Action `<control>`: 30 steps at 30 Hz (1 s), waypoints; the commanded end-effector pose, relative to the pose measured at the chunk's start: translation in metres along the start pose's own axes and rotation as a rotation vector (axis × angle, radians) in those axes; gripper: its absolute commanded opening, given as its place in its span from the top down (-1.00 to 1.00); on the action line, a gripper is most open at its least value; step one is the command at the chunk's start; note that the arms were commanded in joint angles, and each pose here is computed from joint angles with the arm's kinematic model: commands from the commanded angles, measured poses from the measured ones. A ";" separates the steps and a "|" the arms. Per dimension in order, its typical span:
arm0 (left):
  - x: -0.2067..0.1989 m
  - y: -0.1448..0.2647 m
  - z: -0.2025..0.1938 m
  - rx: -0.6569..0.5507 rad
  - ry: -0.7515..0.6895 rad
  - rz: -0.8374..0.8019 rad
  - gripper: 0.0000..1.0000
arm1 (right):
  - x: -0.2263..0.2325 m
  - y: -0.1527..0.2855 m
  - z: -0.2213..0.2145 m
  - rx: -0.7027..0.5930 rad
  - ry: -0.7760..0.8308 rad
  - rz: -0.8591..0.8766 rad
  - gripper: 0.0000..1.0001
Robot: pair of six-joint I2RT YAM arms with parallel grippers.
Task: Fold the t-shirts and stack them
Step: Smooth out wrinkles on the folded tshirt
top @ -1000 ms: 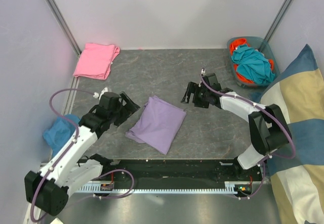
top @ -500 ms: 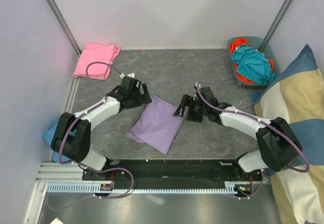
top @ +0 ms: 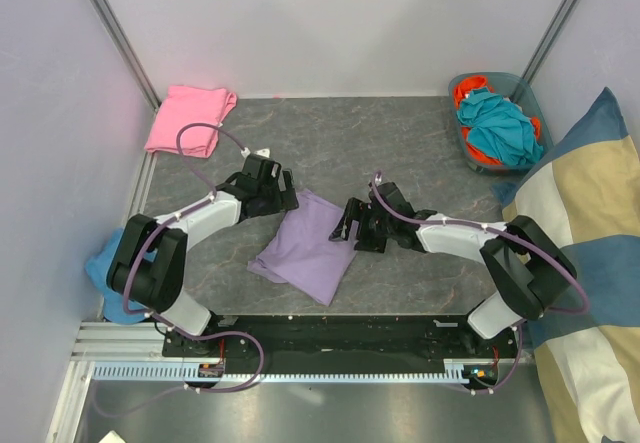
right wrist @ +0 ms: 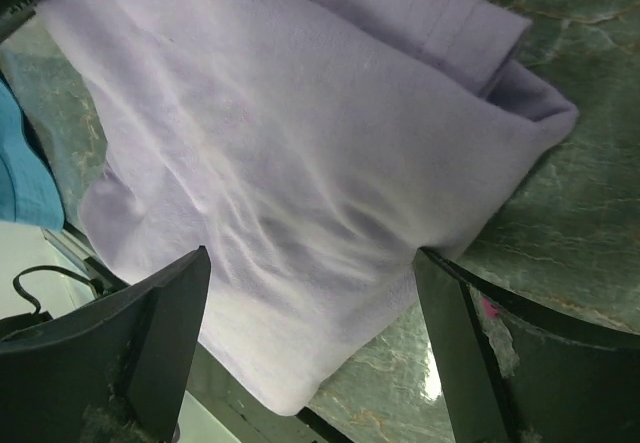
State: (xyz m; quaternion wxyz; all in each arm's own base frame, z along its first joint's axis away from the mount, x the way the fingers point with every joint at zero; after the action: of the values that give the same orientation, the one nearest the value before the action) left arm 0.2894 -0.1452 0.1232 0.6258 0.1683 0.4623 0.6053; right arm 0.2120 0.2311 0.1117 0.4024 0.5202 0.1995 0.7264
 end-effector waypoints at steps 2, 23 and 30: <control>-0.002 0.027 0.024 -0.103 -0.063 0.040 -1.00 | -0.005 -0.007 -0.006 -0.005 0.013 -0.102 -0.86; 0.005 0.015 0.018 -0.043 -0.007 0.034 -1.00 | -0.021 0.026 -0.030 -0.009 0.053 -0.215 -0.89; 0.006 0.020 0.017 -0.044 -0.003 0.036 -1.00 | -0.022 0.001 -0.032 0.005 0.004 -0.156 -0.90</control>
State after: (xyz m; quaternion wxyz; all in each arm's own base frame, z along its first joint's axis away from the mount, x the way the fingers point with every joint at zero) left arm 0.2911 -0.1299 0.1406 0.6141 0.1713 0.4450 0.6289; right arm 0.1865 0.2120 0.1074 0.4625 0.4835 0.2360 0.7047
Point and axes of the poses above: each gripper's point midway between its finger pads, its own y axis back along the fingers, its own x axis along the line the jaws close on, z = x × y, the point moved 9 cm from there along y, back along the fingers, and after that the axes turned 9 degrees about y, right-handed, at the moved point
